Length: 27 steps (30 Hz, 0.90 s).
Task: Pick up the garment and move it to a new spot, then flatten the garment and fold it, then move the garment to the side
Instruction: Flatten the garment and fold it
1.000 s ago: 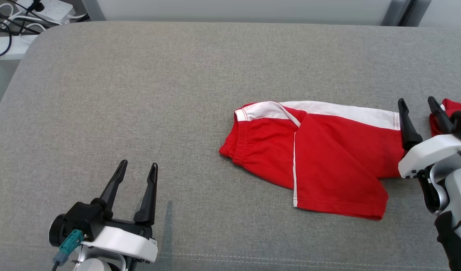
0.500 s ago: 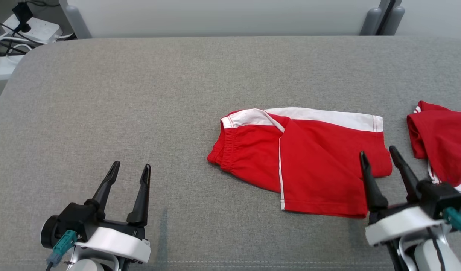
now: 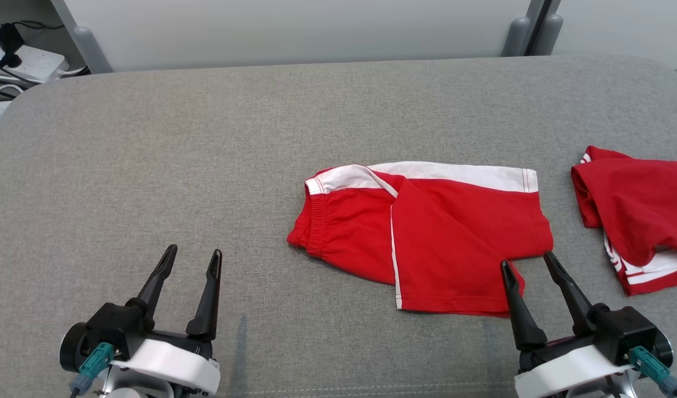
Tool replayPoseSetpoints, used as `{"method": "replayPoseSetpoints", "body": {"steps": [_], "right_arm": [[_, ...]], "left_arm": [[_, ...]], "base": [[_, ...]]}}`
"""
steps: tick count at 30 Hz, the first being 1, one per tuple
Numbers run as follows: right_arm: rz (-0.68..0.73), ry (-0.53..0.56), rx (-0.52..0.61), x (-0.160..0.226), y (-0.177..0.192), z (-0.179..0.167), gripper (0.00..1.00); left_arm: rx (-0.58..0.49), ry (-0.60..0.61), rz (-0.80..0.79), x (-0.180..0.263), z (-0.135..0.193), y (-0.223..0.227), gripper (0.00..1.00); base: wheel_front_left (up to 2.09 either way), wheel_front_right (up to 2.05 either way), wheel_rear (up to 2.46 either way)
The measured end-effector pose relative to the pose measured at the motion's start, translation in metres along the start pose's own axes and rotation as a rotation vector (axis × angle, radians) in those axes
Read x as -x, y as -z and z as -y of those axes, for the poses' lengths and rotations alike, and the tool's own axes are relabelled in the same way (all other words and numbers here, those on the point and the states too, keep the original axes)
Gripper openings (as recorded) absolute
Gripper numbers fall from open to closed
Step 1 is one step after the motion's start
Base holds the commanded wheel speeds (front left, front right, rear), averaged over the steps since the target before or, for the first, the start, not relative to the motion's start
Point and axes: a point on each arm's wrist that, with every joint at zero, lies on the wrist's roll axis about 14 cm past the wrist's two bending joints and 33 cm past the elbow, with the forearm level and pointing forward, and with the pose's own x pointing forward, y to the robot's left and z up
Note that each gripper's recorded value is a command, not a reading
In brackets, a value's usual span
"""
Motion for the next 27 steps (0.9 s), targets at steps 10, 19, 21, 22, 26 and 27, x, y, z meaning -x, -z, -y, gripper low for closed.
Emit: {"method": "replayPoseSetpoints", "body": {"steps": [10,19,21,22,26,27], "right_arm": [[0.006,0.001,0.004,-0.001,-0.003,0.0,1.0],[0.0,0.059,0.001,0.008,-0.002,0.015,1.0],[-0.001,0.077,-0.006,0.011,-0.002,0.02,1.0],[-0.004,0.09,-0.008,0.013,-0.001,0.023,1.0],[-0.016,0.143,-0.011,0.022,0.004,0.037,1.0],[-0.021,0.155,-0.012,0.024,0.005,0.04,1.0]], "left_arm": [[0.003,0.09,-0.038,-0.016,0.025,0.002,1.0],[0.035,0.309,-0.194,-0.078,0.09,0.023,1.0],[0.029,0.324,-0.253,-0.089,0.095,0.036,1.0],[0.03,0.331,-0.28,-0.094,0.097,0.042,1.0],[0.034,0.326,-0.377,-0.11,0.099,0.067,1.0],[0.042,0.319,-0.399,-0.113,0.098,0.073,1.0]], "base": [[0.0,0.0,0.0],[0.0,0.0,0.0],[0.0,0.0,0.0],[0.0,0.0,0.0],[0.0,0.0,0.0],[0.0,0.0,0.0]]}}
